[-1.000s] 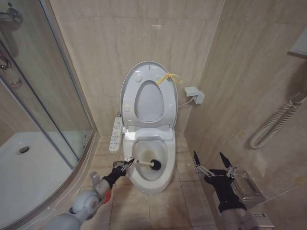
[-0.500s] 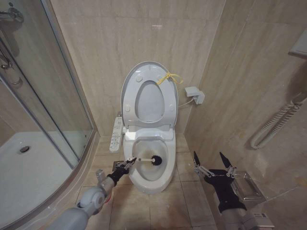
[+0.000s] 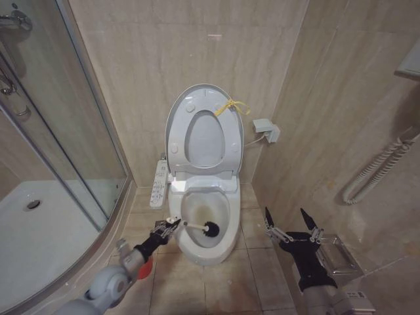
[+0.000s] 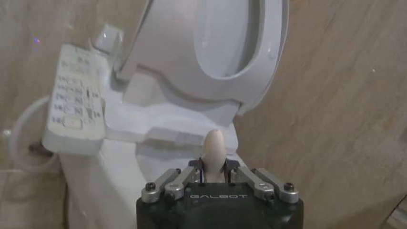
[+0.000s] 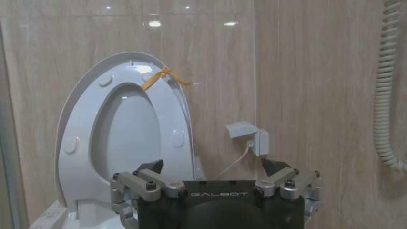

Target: Open the toilet lid, clean the toilet bowl with a toilet brush, close the toilet lid, and flush.

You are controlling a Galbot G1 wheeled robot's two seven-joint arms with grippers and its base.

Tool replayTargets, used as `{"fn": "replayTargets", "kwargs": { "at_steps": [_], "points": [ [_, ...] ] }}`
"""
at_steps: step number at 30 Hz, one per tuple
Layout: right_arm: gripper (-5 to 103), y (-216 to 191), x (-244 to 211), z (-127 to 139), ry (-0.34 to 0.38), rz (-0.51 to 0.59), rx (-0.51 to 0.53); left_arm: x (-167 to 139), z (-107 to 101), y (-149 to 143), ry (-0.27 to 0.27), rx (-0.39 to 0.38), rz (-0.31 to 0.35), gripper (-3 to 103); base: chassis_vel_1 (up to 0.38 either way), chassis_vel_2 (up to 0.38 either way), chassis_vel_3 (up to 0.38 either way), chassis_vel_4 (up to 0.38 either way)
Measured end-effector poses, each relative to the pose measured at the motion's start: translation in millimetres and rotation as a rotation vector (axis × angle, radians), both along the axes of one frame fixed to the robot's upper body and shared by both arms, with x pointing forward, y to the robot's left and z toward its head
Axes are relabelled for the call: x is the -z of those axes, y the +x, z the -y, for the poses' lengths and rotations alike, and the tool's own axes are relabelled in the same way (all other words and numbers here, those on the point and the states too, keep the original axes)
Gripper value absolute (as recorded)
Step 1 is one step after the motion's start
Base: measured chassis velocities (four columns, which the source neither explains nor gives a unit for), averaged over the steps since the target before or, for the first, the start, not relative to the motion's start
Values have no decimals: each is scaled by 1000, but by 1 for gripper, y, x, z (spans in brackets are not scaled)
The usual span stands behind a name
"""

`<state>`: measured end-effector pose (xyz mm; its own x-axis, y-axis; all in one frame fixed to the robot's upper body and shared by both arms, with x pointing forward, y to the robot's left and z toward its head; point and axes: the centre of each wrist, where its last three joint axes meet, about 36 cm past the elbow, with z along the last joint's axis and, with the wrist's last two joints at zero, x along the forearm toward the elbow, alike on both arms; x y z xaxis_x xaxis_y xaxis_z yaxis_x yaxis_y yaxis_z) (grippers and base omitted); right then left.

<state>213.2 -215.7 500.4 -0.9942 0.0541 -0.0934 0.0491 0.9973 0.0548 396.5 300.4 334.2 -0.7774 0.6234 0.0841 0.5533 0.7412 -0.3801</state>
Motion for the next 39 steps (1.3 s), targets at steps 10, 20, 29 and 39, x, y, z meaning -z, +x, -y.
{"fn": "replayTargets", "kwargs": {
  "at_steps": [10,20,29,39],
  "points": [
    [100,0,0,0,0,0,0,-8,10,21,-26,4,181,21,0,0,0,0],
    [100,0,0,0,0,0,0,-4,11,23,45,47,432,21,0,0,0,0],
    [100,0,0,0,0,0,0,-14,18,11,66,96,589,21,0,0,0,0],
    [100,0,0,0,0,0,0,-35,9,-13,83,91,712,21,0,0,0,0]
  ]
}}
